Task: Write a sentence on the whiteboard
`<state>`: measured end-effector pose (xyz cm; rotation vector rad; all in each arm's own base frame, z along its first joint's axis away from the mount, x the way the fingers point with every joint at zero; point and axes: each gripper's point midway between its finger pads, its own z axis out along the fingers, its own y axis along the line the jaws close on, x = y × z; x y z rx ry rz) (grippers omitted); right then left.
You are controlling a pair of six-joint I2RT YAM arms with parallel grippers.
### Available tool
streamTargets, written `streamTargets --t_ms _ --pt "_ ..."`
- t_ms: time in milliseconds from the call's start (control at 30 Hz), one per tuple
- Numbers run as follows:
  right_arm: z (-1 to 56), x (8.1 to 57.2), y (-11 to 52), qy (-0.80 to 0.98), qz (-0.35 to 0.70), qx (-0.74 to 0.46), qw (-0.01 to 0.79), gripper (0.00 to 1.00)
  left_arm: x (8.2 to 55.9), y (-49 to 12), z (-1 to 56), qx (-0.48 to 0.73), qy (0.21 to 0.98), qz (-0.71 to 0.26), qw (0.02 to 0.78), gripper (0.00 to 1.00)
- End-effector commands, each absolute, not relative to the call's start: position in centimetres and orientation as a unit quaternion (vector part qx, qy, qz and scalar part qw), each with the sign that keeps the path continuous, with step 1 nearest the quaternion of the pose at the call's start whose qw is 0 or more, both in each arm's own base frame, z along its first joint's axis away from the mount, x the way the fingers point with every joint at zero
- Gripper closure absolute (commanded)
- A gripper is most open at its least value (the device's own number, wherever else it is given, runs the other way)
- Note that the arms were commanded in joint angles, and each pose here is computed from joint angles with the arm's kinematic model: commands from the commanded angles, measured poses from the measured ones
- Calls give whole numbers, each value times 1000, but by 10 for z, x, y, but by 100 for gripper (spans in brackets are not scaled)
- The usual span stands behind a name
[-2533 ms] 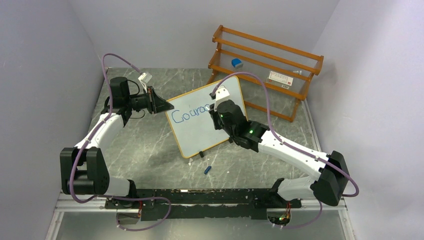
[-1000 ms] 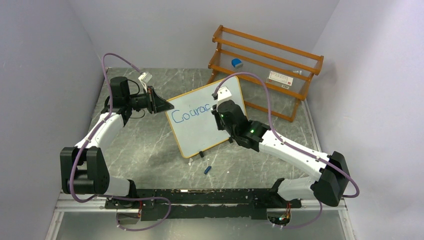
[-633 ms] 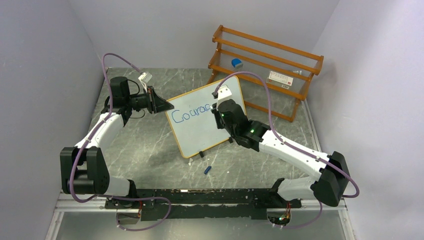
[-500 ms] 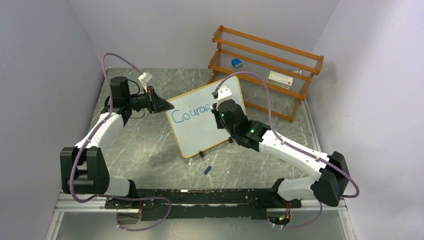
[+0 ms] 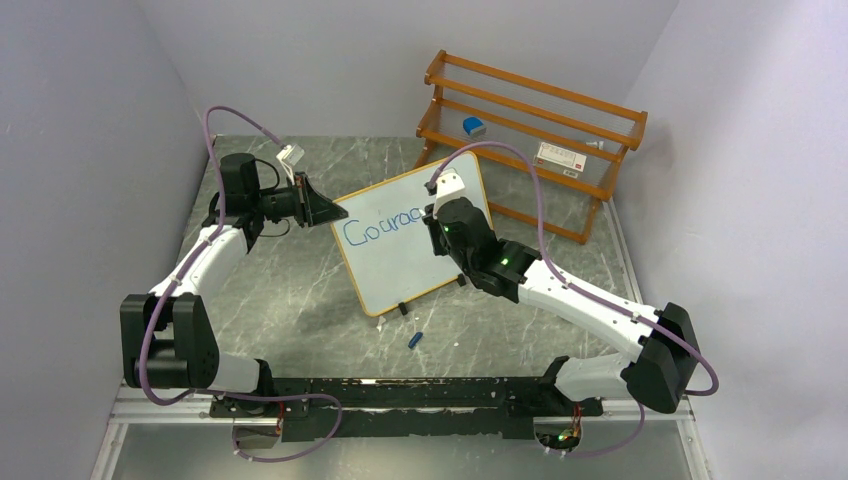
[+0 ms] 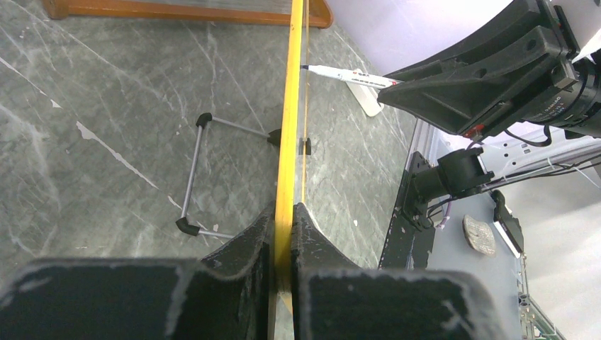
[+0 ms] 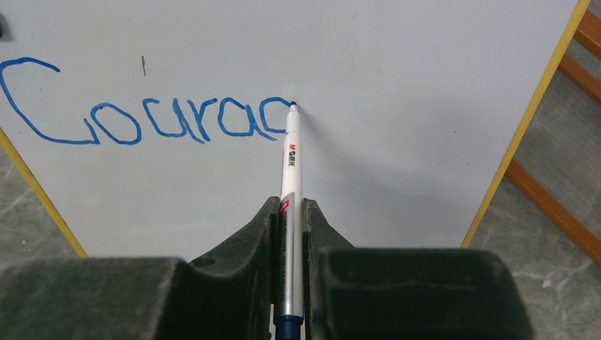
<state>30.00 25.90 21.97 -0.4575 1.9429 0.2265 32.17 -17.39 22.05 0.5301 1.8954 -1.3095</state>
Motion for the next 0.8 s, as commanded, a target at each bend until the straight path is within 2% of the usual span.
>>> streamTargets --t_ms 0,767 --pt "238 308 262 804 105 -182 556 100 317 -181 203 208 756 -511 353 95" --pt "204 288 248 840 83 -204 495 100 317 -181 203 207 756 -510 354 95"
